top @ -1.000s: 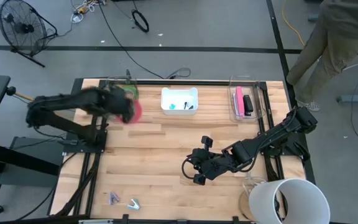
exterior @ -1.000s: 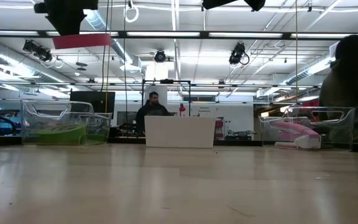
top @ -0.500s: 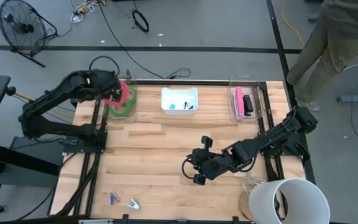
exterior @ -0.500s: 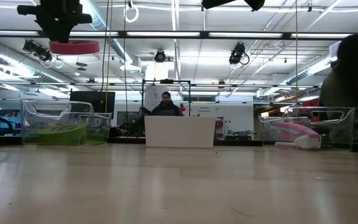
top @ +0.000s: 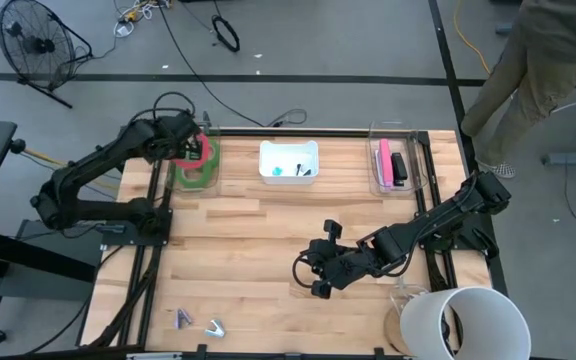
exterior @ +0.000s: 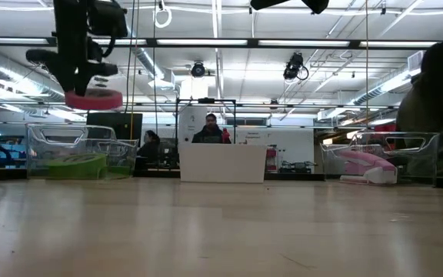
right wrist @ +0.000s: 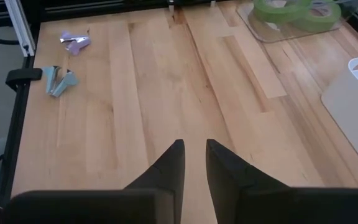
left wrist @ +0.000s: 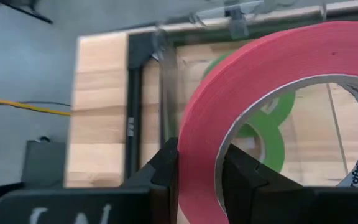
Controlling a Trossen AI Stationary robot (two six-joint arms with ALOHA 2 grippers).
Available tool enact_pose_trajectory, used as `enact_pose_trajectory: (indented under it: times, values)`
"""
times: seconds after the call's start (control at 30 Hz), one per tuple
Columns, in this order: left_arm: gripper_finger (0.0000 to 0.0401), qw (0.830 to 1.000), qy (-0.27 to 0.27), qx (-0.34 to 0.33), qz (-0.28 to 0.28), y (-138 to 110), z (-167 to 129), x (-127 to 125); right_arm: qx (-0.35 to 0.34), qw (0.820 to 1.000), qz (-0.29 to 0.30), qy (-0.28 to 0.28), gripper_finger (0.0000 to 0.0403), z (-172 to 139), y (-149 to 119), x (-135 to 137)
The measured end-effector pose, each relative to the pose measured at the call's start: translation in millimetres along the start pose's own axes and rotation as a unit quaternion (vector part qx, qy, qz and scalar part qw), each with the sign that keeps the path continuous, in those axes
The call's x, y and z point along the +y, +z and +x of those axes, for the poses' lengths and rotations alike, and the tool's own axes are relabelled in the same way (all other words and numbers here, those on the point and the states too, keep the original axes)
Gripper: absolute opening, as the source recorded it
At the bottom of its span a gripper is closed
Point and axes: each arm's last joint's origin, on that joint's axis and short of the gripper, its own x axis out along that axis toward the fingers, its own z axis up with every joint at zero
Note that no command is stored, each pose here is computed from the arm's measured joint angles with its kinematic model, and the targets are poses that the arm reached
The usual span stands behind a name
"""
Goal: Pick and place Stapler, Stapler remover, tape
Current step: Put the pink tape into the left transparent bin
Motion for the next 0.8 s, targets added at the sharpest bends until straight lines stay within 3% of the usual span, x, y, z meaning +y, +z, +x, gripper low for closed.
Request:
enact_pose_trajectory:
  times: [0.27, 0.53, 0.8]
  values:
    - [0.0082, 0.999, 0.012, 0.023, -0.045, -7.2, 45.7, 5.8, 0.001, 1.0, 0.0, 0.002, 0.0064, 0.0, -0.1, 0.1]
    - [0.0084, 0.997, 0.003, 0.054, -0.049, -14.7, 66.4, 11.3, -0.001, 1.0, 0.0, -0.002, 0.0064, 0.1, 0.0, 0.0]
    - [0.019, 0.999, 0.003, 0.039, -0.03, -13.3, 67.9, 10.3, -0.002, 1.0, 0.001, -0.002, 0.0064, 0.1, 0.2, 0.0]
